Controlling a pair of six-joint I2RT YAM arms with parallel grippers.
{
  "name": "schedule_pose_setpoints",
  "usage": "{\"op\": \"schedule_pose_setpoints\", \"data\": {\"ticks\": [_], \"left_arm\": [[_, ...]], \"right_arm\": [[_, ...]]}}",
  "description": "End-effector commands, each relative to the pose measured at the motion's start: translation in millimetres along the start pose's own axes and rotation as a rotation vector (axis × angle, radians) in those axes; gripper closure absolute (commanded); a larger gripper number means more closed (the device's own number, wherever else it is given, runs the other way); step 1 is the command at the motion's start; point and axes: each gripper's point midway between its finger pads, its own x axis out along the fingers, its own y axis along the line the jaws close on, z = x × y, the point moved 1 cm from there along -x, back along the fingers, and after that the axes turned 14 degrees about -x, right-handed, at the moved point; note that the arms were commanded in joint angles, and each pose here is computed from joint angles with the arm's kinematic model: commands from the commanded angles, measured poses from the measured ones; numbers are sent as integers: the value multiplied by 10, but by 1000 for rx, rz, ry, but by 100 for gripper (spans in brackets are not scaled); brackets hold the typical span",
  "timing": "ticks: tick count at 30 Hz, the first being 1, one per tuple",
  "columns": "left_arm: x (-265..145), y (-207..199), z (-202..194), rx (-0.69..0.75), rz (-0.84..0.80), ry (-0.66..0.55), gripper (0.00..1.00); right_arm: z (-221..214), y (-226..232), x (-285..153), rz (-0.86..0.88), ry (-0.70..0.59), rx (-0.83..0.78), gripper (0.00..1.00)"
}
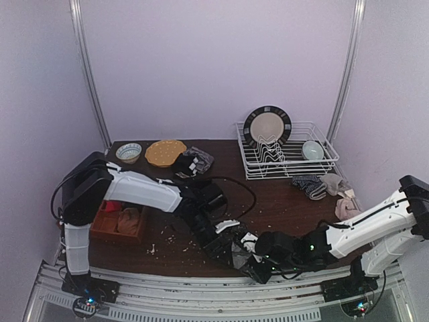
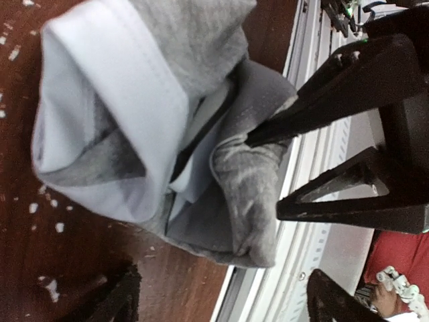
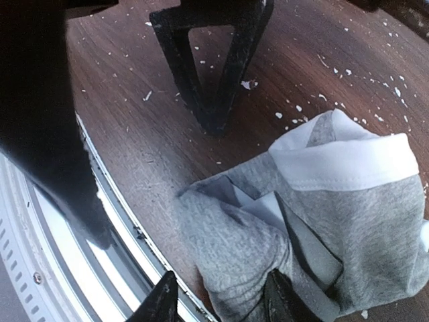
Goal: Roll the underwear
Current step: Roll the underwear at the center of the board.
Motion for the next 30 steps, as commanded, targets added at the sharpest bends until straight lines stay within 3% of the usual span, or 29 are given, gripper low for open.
{"op": "schedule_pose_setpoints", "data": {"ticks": [1, 12, 20, 25, 30], "left_arm": [[-154, 308, 29, -83, 143, -108, 11], [-374, 545, 21, -170, 273, -302, 11], [-631, 687, 7, -263, 345, -486, 12], [-853, 662, 16, -272, 385, -582, 13], [-926, 566, 13, -235, 359, -616, 14]], "right_arm": [[-697, -187, 104, -72, 275, 4, 56], [-818, -467, 145, -246, 388, 46, 51], [-811, -536, 201, -257, 428, 86, 52], [-816, -594, 243, -281, 483, 94, 56], [-745, -506, 226, -219, 439, 108, 75]]}}
